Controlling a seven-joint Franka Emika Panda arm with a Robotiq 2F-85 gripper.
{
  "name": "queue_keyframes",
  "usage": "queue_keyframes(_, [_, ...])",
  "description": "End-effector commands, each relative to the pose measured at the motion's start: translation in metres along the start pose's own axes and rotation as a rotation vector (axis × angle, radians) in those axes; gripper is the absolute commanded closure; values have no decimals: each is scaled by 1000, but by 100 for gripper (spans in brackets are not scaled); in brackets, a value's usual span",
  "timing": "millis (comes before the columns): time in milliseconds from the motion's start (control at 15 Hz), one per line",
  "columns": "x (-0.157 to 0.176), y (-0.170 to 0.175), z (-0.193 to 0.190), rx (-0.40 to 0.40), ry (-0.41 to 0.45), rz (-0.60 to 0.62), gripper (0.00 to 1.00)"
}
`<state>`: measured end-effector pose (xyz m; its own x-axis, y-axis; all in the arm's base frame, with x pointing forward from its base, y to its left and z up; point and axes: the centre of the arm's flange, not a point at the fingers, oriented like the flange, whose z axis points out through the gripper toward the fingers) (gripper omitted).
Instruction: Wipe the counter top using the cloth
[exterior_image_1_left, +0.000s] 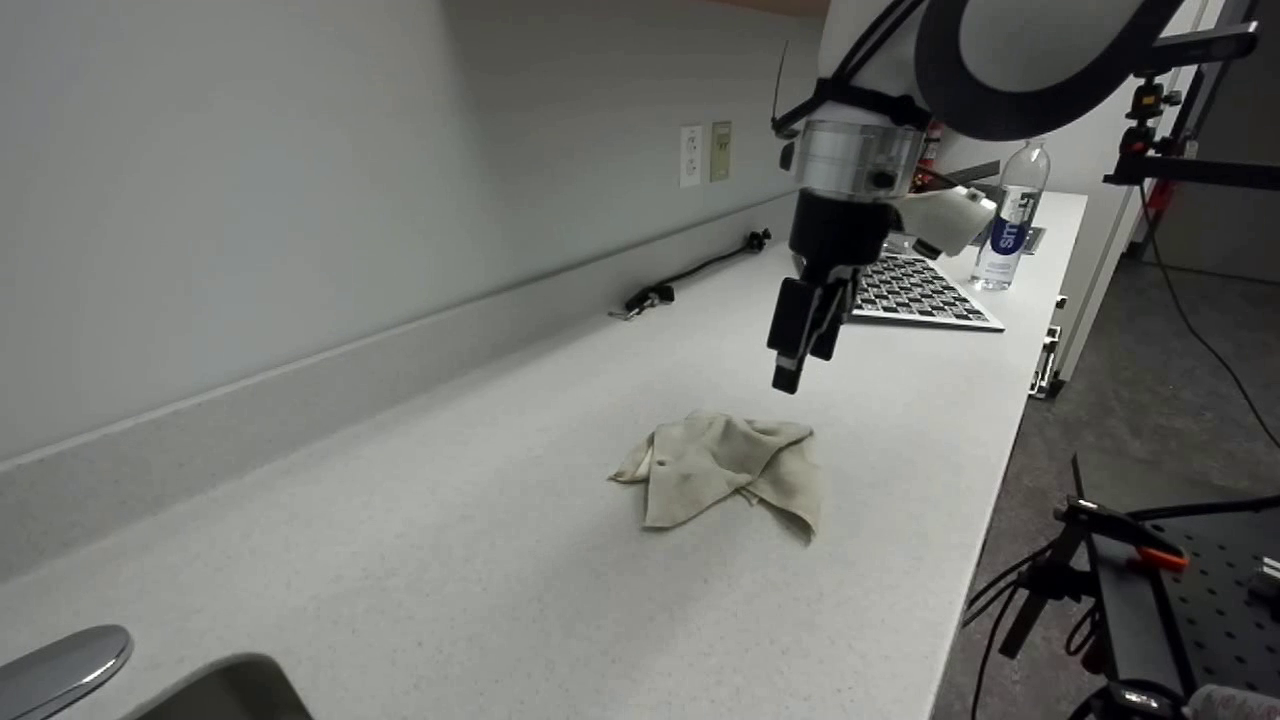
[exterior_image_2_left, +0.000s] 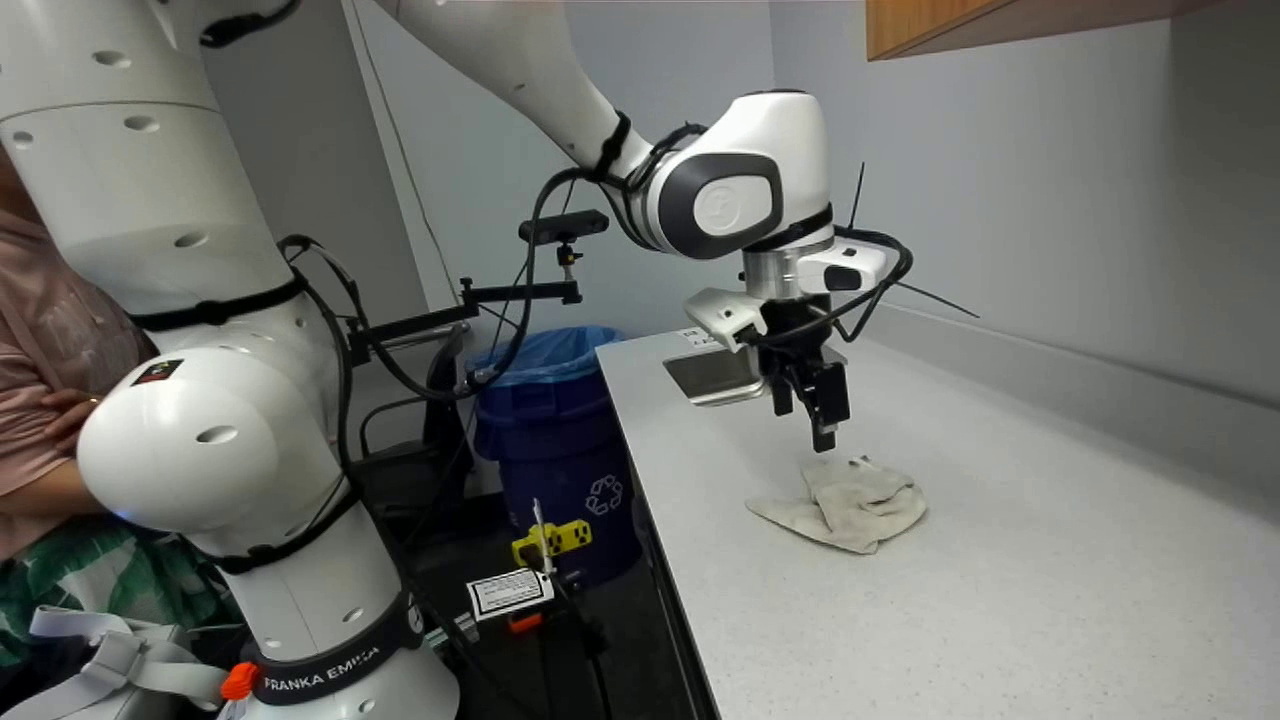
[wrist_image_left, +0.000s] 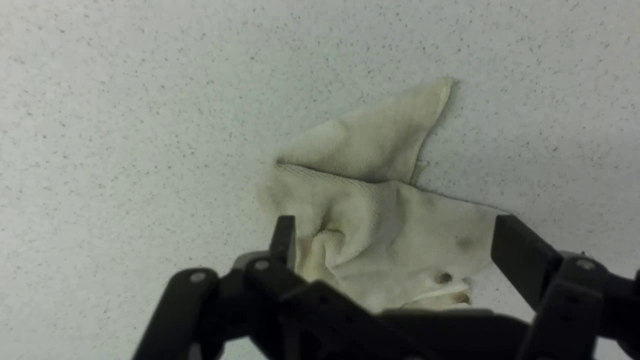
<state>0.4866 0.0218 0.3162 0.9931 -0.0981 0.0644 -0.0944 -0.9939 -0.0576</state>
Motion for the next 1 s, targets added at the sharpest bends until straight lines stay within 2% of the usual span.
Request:
queue_keyframes(0, [41,-2,33,33,9,21,0])
queue_keyframes(467, [73,1,90,55,-16,110,0])
queue_keyframes(867, [81,8,115,66,-49,159,0])
queue_keyframes(933, [81,9,117,66,-52,162,14])
